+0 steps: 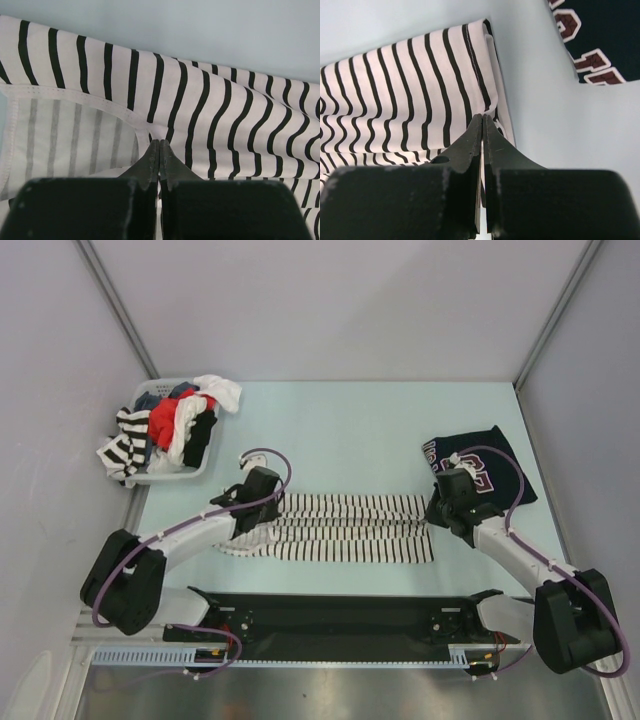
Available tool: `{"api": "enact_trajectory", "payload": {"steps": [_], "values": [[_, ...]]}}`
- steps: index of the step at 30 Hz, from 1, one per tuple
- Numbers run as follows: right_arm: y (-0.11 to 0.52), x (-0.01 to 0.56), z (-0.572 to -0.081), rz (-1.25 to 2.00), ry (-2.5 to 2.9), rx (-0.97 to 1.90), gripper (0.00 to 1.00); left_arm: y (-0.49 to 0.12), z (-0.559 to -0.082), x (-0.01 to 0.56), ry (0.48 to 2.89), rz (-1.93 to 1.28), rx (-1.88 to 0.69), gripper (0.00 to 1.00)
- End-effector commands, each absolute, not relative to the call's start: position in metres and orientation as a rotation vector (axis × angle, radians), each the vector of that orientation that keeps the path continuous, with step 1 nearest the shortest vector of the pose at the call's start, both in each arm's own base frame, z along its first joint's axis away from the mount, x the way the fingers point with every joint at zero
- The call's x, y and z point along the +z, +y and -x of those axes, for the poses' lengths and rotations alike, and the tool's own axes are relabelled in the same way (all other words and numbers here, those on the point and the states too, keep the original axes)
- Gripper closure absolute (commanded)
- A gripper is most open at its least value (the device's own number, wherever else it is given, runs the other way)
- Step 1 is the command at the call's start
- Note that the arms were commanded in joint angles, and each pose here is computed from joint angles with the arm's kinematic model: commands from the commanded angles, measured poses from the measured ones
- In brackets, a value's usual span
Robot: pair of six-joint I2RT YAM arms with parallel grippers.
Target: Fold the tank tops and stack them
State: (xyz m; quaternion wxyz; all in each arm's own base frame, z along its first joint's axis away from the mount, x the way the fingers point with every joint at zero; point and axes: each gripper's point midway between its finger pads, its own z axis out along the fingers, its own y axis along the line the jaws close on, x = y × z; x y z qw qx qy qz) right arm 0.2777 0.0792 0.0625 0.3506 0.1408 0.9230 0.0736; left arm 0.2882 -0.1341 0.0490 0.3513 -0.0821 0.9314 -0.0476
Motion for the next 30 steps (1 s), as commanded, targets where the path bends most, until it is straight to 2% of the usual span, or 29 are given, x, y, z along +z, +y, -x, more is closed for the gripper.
{"api": "enact_trajectory", "payload": {"steps": [1,7,13,16,19,21,22,23,25,30], "values": [[0.076,0.059,-0.272,-0.396,2.391,0.181,1.0,-0.129,-0.284,0.054,2.383,0.231,-0.117,1.0],[0.076,0.056,-0.266,-0.426,2.415,0.188,1.0,-0.133,-0.27,0.043,2.427,0.21,-0.108,1.0],[0.079,0.04,-0.259,-0.481,2.48,0.193,0.92,-0.133,-0.256,0.021,2.488,0.249,-0.077,1.0],[0.077,0.034,-0.258,-0.505,2.509,0.156,0.7,-0.128,-0.251,0.015,2.502,0.289,-0.041,0.98],[0.075,0.037,-0.259,-0.507,2.5,0.149,0.61,-0.12,-0.251,0.017,2.476,0.325,0.001,0.89],[0.074,0.04,-0.259,-0.508,2.492,0.146,0.6,-0.117,-0.252,0.023,2.456,0.331,0.017,0.81],[0.074,0.043,-0.26,-0.505,2.481,0.147,0.6,-0.116,-0.253,0.026,2.454,0.323,0.022,0.74],[0.074,0.048,-0.261,-0.5,2.465,0.156,0.6,-0.117,-0.253,0.028,2.445,0.315,0.025,0.6],[0.073,0.058,-0.266,-0.492,2.434,0.158,0.59,-0.118,-0.254,0.037,2.424,0.306,0.018,0.47],[0.071,0.083,-0.28,-0.444,2.384,0.143,0.59,-0.117,-0.254,0.062,2.37,0.3,-0.001,0.45]]}}
